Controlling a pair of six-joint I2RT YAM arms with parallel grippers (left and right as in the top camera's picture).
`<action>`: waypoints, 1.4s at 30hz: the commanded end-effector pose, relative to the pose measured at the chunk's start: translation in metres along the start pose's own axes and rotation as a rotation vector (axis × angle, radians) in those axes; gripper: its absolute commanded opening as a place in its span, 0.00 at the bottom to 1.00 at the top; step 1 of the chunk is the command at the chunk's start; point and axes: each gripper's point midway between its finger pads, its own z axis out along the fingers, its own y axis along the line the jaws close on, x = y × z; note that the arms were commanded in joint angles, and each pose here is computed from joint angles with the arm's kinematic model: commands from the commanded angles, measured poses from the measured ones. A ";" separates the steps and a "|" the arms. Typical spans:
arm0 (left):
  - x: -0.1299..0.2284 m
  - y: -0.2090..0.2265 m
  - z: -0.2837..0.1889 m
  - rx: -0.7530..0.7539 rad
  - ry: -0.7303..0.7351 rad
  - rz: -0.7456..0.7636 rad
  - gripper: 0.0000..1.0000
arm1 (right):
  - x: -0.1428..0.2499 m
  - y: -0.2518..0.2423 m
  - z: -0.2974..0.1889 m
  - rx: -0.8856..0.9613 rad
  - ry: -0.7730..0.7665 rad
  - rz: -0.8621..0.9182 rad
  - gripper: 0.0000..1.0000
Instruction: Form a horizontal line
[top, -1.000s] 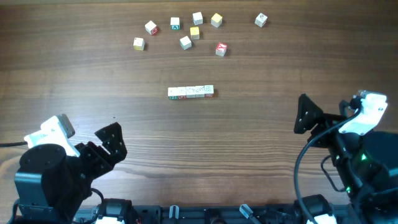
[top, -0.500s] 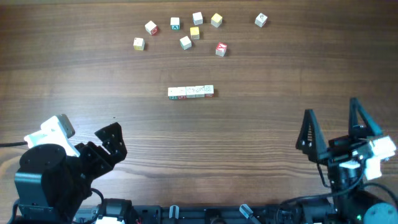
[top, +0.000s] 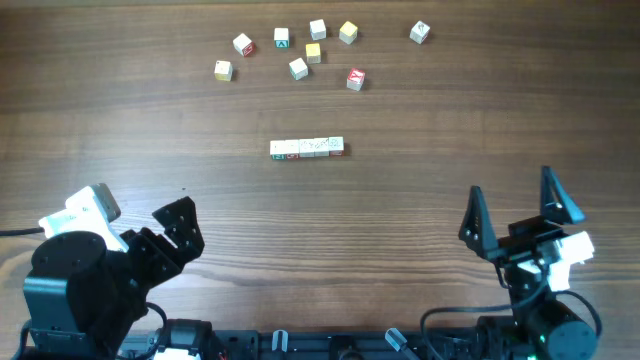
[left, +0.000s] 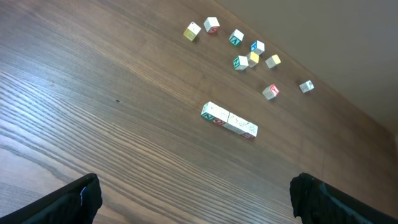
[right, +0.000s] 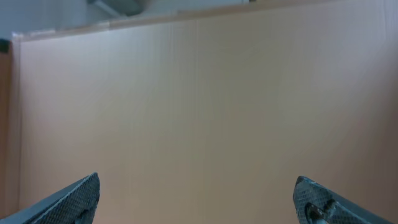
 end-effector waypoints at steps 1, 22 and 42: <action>-0.001 -0.001 0.000 0.002 -0.004 0.012 1.00 | 0.021 -0.004 -0.004 0.015 0.030 -0.015 1.00; -0.001 -0.001 0.000 0.002 -0.004 0.012 1.00 | 0.139 -0.034 -0.036 0.192 0.459 0.091 1.00; -0.001 -0.001 0.000 0.002 -0.004 0.012 1.00 | 0.140 -0.034 -0.036 0.192 0.460 0.091 1.00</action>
